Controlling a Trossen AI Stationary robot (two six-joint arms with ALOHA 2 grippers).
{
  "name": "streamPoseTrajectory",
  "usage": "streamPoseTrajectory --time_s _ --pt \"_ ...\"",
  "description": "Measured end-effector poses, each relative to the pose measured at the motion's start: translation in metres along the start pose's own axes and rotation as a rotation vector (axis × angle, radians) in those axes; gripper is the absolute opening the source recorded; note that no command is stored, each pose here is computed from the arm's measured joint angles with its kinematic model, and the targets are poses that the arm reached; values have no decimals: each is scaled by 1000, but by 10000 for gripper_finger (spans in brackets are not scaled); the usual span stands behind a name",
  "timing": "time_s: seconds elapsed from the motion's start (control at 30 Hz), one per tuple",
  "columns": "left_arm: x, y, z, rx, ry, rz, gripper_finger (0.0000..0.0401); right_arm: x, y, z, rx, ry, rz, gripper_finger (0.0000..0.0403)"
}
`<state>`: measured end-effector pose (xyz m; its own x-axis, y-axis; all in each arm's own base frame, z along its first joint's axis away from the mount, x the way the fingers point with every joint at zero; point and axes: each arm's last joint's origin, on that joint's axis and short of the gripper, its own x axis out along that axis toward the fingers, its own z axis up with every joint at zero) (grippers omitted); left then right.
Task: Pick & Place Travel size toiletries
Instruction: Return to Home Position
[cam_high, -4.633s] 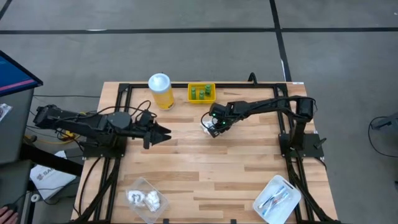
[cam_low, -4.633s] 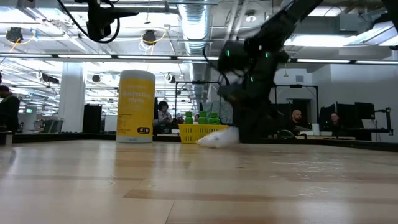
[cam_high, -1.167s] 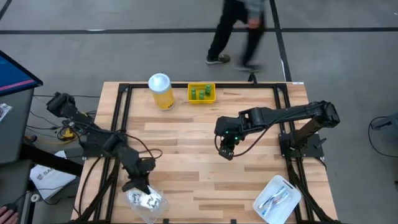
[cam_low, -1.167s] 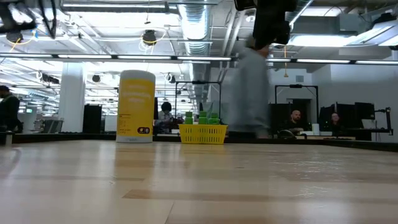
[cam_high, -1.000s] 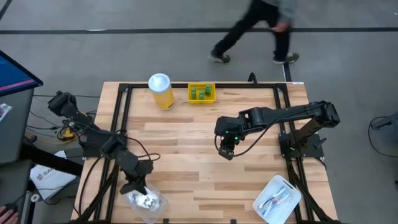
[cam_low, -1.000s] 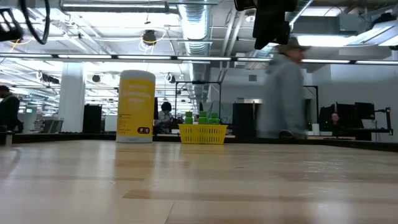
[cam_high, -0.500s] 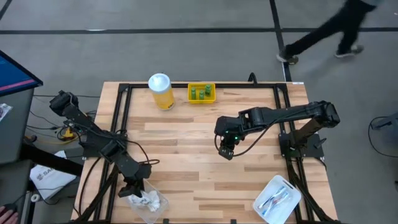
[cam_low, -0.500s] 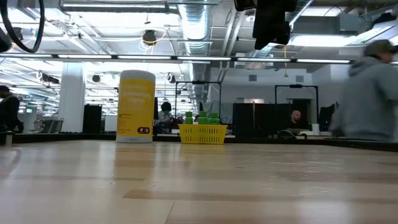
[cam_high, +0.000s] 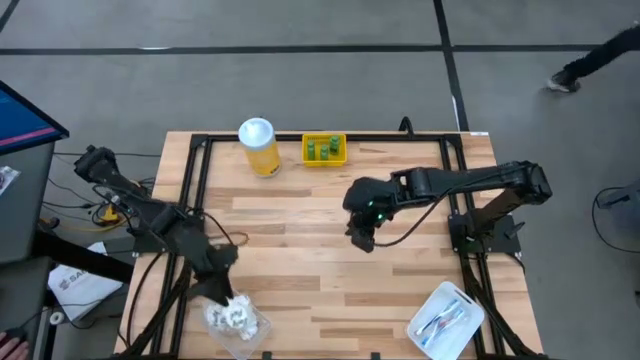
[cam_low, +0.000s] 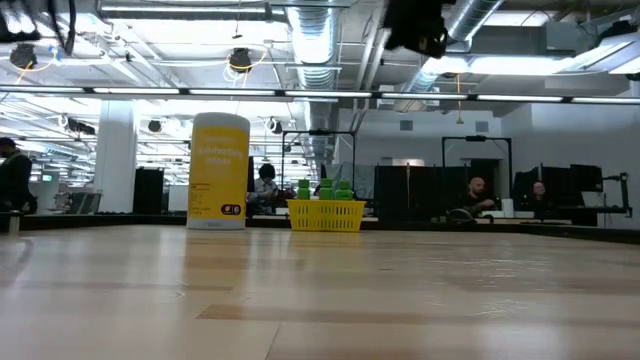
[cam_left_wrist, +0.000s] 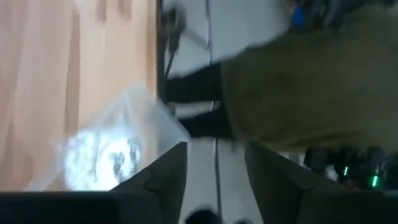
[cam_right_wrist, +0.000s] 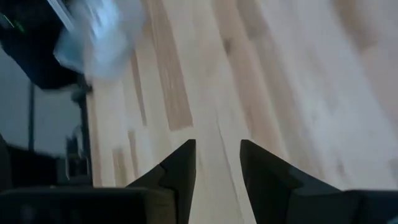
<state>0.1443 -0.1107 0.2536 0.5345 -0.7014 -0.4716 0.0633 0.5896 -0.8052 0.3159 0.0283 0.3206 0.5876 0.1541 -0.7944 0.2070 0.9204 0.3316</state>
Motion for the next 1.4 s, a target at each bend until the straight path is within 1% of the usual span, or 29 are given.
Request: streamPoseTrajectory --time_s 0.1,0.17,0.33,0.43,0.53,0.63,0.67,0.7,0.77,0.9,0.97,1.03,1.27,1.4 --pt "-22 -4 4 23 -140 -31 129 -22 -4 9 -13 -127 33 118" --pt "-38 -7 6 53 -236 -50 99 -41 -7 14 -29 -221 54 118" --pt "-72 -9 6 184 -452 -65 15 -97 -17 21 -80 -486 88 117" --pt "-91 -11 2 272 -570 -65 6 -132 -21 19 -149 -633 78 103" --pt "-109 -11 -4 367 -668 -66 2 -165 -26 9 -239 -748 40 71" --pt "-126 -10 -10 430 -777 -51 1 -191 -32 -4 -309 -818 -17 22" --pt "-130 -10 -12 449 -803 -42 1 -199 -34 -9 -324 -829 -37 12" --pt "-134 -8 -14 465 -827 -28 1 -205 -36 -13 -333 -837 -59 8" --pt "-142 -6 -18 477 -867 -20 1 -215 -42 -21 -335 -847 -101 12" --pt "-150 1 -26 473 -883 23 1 -217 -57 -35 -320 -836 -185 3" --pt "-153 5 -29 465 -895 43 1 -211 -65 -41 -297 -824 -217 4" --pt "-156 8 -32 468 -907 68 1 -204 -73 -45 -276 -822 -224 4" --pt "-167 15 -39 541 -995 179 1 -162 -99 -62 -260 -866 -92 1" --pt "-170 16 -40 567 -1022 215 1 -140 -114 -74 -186 -936 -20 1"
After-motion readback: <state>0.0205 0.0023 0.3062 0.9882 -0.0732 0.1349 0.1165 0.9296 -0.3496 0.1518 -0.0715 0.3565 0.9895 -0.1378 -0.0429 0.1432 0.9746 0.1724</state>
